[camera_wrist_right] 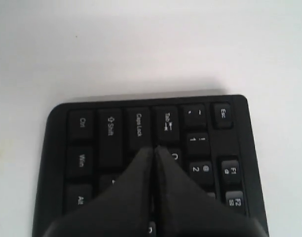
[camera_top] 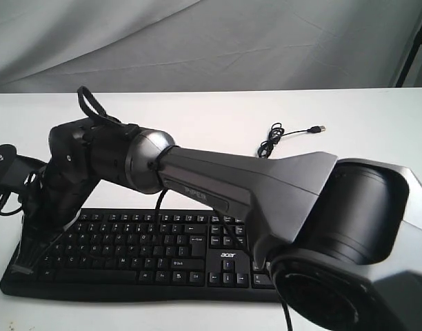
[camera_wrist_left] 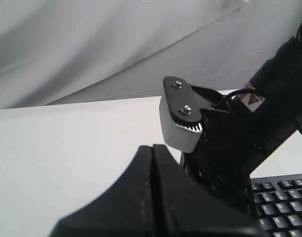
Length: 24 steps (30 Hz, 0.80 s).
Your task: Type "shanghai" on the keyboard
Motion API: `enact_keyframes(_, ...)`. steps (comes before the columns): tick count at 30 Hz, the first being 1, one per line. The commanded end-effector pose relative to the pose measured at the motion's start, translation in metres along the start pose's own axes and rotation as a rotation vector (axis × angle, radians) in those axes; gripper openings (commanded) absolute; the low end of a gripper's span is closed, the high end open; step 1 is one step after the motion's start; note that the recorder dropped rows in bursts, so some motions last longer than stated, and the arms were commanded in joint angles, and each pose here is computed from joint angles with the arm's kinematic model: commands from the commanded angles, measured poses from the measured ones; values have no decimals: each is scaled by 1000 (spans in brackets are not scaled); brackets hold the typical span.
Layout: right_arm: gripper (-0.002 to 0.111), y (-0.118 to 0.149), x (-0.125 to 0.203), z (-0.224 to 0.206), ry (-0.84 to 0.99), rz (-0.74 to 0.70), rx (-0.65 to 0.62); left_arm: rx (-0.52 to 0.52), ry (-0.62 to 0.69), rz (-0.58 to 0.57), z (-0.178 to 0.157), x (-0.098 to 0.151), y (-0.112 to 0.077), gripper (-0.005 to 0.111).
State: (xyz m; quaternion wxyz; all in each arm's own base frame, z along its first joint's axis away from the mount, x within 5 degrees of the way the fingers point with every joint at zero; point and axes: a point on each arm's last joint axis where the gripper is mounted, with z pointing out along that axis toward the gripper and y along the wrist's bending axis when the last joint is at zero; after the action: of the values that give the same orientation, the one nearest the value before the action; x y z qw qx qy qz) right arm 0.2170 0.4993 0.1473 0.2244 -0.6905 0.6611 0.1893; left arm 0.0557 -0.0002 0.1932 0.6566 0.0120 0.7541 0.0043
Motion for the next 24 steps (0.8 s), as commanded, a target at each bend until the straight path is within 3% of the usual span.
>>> enact_keyframes(1,0,-1,3,-6,64,-3,5,0,-25,-20,0,-2,0,0)
enact_keyframes(13,0,1,13,-27,114,56,4,0,-25,-20,0,-2,0,0)
enact_keyframes(24,0,27,67,-56,20,125,111,0,-25,-20,0,-2,0,0)
